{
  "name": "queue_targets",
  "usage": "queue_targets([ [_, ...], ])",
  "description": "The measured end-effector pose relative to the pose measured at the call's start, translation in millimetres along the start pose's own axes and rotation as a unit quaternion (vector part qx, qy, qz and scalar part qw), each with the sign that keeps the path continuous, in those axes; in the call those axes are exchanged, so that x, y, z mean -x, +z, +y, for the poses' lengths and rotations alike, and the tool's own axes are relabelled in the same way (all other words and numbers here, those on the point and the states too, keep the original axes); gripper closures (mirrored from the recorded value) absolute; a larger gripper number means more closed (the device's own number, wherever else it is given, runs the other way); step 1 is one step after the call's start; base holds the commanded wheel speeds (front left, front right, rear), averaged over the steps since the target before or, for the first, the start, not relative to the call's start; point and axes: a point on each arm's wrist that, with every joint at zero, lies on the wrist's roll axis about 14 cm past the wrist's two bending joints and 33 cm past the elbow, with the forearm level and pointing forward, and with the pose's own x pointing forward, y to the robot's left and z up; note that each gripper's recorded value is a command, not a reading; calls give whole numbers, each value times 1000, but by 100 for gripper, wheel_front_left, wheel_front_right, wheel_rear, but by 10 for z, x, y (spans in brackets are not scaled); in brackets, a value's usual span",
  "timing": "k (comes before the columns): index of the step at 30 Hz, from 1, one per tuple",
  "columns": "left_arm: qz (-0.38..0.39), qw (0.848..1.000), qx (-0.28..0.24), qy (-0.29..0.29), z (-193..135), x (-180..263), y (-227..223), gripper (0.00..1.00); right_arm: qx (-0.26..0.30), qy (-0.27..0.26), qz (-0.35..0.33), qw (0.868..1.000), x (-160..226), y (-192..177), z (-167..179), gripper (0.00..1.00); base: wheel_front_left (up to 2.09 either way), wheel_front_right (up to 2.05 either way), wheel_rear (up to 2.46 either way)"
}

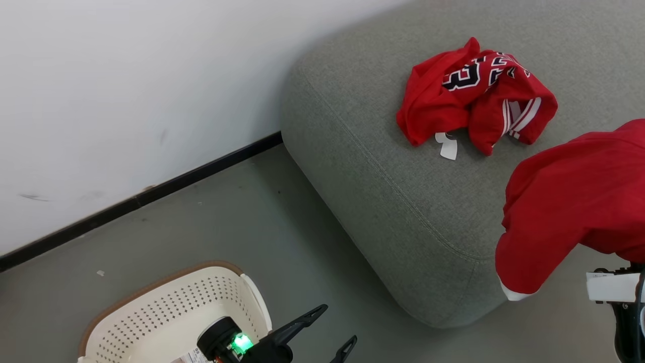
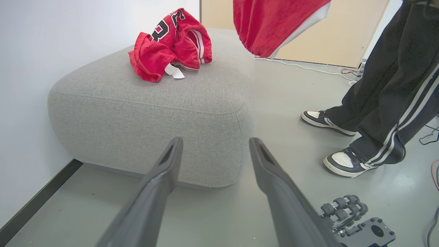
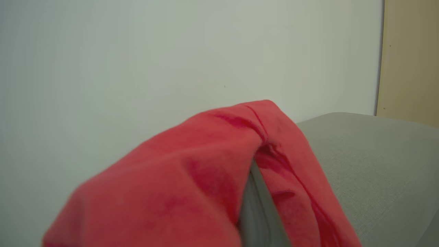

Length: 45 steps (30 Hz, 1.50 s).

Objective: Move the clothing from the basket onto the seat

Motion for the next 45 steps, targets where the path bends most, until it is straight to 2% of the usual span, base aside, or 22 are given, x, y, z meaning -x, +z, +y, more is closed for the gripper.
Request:
queue_targets([
  [10,12,1000,11,-20,58,-60,-139,0,12,-47,24,999,62,-116,-236,100,0,0,0],
  [16,12,999,18,-24,125,-104,-187,0,-13,-79,22,997,-32,-165,-354,100,0,0,0],
  [34,36,999,28,-9,516,-11,-502,0,-6,-43,-7,999,-785,-170,-111,100,0,0,0],
  [45,49,998,35,-7,666,59,-696,0,-49,-42,-21,998,-1225,-243,33,100,0,0,0],
])
